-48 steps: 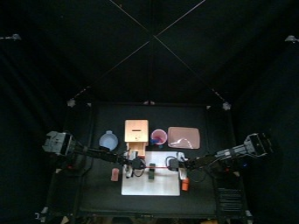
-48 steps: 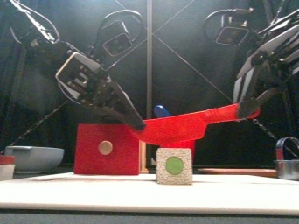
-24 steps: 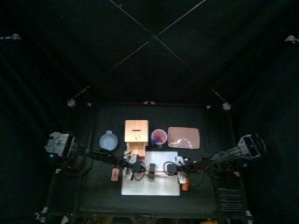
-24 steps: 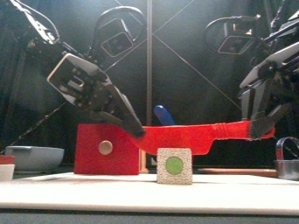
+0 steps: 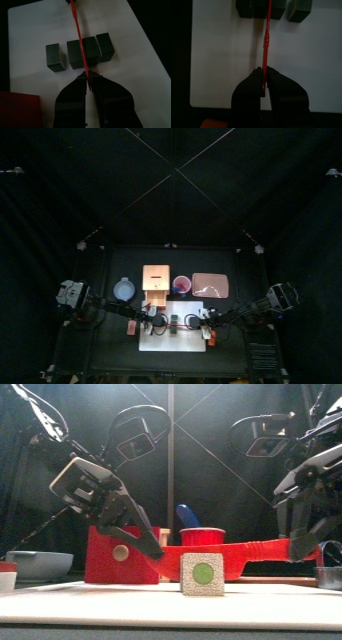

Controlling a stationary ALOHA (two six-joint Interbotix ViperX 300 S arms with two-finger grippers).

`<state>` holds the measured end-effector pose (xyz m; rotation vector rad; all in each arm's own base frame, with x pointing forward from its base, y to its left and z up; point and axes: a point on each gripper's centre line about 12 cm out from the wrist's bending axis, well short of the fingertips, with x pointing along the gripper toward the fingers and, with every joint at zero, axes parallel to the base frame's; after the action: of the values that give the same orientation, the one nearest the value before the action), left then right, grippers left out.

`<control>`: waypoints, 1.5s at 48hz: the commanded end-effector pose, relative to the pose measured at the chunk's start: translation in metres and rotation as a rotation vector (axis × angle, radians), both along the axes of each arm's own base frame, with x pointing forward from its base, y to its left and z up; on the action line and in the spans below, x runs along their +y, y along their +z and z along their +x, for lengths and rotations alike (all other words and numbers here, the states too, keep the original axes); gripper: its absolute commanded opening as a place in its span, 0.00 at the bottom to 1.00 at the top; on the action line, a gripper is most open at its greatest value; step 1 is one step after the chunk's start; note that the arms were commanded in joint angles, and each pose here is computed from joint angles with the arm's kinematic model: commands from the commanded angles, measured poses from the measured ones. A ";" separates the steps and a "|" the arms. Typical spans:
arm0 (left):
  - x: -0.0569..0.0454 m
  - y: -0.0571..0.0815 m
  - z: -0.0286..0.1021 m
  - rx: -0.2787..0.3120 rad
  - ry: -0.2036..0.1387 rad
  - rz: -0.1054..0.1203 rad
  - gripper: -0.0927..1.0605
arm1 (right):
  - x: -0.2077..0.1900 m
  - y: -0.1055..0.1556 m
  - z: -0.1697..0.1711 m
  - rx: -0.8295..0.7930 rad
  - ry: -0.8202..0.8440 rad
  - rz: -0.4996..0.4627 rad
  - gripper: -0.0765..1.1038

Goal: Place sushi on board then cut the sushi with the knife then place the pieces on the plate
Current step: Cut the sushi into 4 pieces

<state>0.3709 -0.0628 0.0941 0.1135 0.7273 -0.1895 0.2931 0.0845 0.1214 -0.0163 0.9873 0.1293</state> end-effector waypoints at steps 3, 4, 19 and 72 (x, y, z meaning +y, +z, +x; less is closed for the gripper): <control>0.004 0.008 -0.002 -0.014 0.010 -0.002 0.51 | 0.005 0.009 0.002 -0.020 0.022 -0.006 0.40; 0.004 0.011 -0.002 -0.022 0.009 -0.001 0.51 | 0.005 0.011 0.002 -0.022 0.021 -0.006 0.41; 0.012 0.060 0.000 -0.169 0.004 0.001 0.51 | -0.004 0.050 -0.002 -0.082 0.016 -0.053 0.41; -0.032 0.028 -0.001 -0.119 -0.020 -0.081 0.51 | 0.017 0.030 -0.008 -0.011 0.024 0.007 0.41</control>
<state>0.3692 -0.0932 0.1187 0.0530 0.6054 -0.2257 0.2849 0.0987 0.1490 -0.0193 0.9843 0.1432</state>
